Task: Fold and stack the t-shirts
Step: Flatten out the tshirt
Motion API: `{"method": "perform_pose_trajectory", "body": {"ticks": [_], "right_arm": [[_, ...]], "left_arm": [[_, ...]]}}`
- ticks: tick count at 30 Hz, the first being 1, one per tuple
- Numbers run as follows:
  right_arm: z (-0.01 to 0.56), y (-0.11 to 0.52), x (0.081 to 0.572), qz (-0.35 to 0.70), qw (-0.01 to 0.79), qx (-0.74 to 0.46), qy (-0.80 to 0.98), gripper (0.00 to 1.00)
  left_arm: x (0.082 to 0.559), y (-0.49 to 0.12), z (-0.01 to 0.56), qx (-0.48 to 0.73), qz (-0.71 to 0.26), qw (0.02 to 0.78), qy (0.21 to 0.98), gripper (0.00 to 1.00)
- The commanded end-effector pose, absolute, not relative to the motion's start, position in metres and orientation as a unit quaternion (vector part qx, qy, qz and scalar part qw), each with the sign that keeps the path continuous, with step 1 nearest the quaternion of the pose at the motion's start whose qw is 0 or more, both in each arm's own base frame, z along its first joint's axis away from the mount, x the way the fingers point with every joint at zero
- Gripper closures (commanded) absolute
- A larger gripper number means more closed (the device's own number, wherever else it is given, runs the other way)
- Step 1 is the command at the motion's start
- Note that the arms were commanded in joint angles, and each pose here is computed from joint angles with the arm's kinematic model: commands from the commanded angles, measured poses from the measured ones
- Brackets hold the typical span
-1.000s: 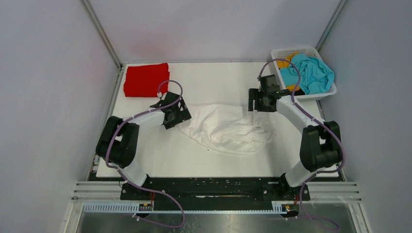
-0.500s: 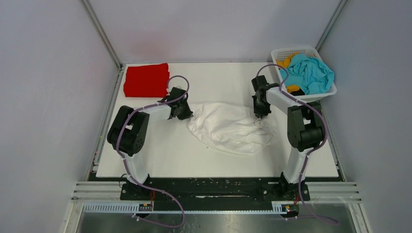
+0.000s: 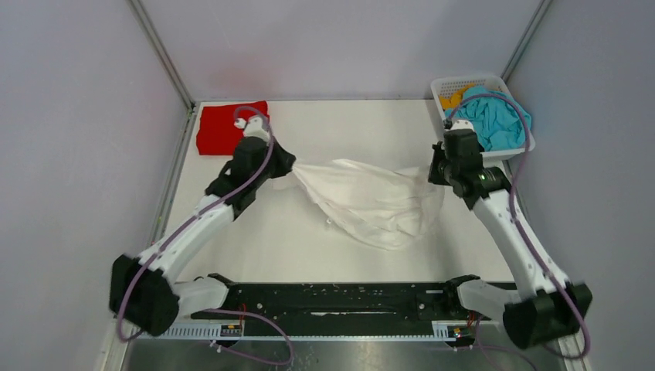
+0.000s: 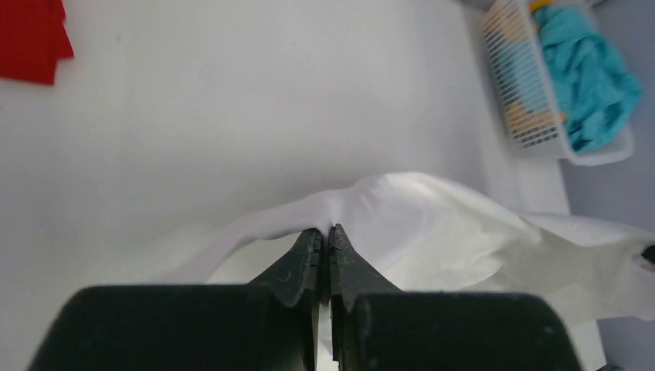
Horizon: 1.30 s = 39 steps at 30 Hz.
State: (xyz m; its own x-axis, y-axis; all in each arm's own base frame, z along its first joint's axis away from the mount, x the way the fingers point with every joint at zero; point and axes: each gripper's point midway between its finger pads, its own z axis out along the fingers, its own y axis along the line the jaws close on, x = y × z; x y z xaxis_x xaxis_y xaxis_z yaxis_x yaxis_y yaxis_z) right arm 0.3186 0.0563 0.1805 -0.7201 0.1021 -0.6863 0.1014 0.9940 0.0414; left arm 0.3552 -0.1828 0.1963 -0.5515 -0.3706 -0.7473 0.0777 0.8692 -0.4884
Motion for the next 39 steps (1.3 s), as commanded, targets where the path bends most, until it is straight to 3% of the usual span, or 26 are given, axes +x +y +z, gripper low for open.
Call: {"method": "perform_pose_trajectory", "body": {"ticks": [1,9,15,22,25,28,32,39], "right_arm": [[0.229,0.08,0.284,0.11,0.441,0.034,0.89,0.99],[0.364,0.102,0.213,0.242,0.58,-0.043,0.776,0.99],[0.453,0.105,0.142,0.308,0.663,-0.085,0.677,0.99],[0.495,0.091,0.099,0.309,0.715,-0.092,0.62,0.98],[0.495,0.089,0.093,0.309,0.719,-0.09,0.616,0.97],[0.481,0.084,0.105,0.3,0.712,-0.06,0.632,0.97],[0.433,0.076,0.142,0.27,0.675,-0.003,0.687,0.96],[0.253,0.067,0.221,0.171,0.51,0.116,0.835,0.94]], "left_arm": [[0.332,-0.155,0.255,-0.086,-0.24,0.553,0.793,1.0],[0.241,-0.108,0.42,-0.066,-0.3,0.709,0.635,1.0],[0.174,-0.06,0.506,-0.079,-0.295,0.785,0.539,1.0],[0.11,-0.019,0.574,-0.1,-0.3,0.837,0.448,1.0],[0.108,-0.011,0.585,-0.109,-0.286,0.84,0.448,1.0],[0.131,-0.013,0.58,-0.125,-0.262,0.834,0.469,1.0],[0.211,-0.022,0.54,-0.167,-0.177,0.799,0.55,1.0],[0.388,-0.066,0.419,-0.159,-0.056,0.694,0.7,1.0]]}}
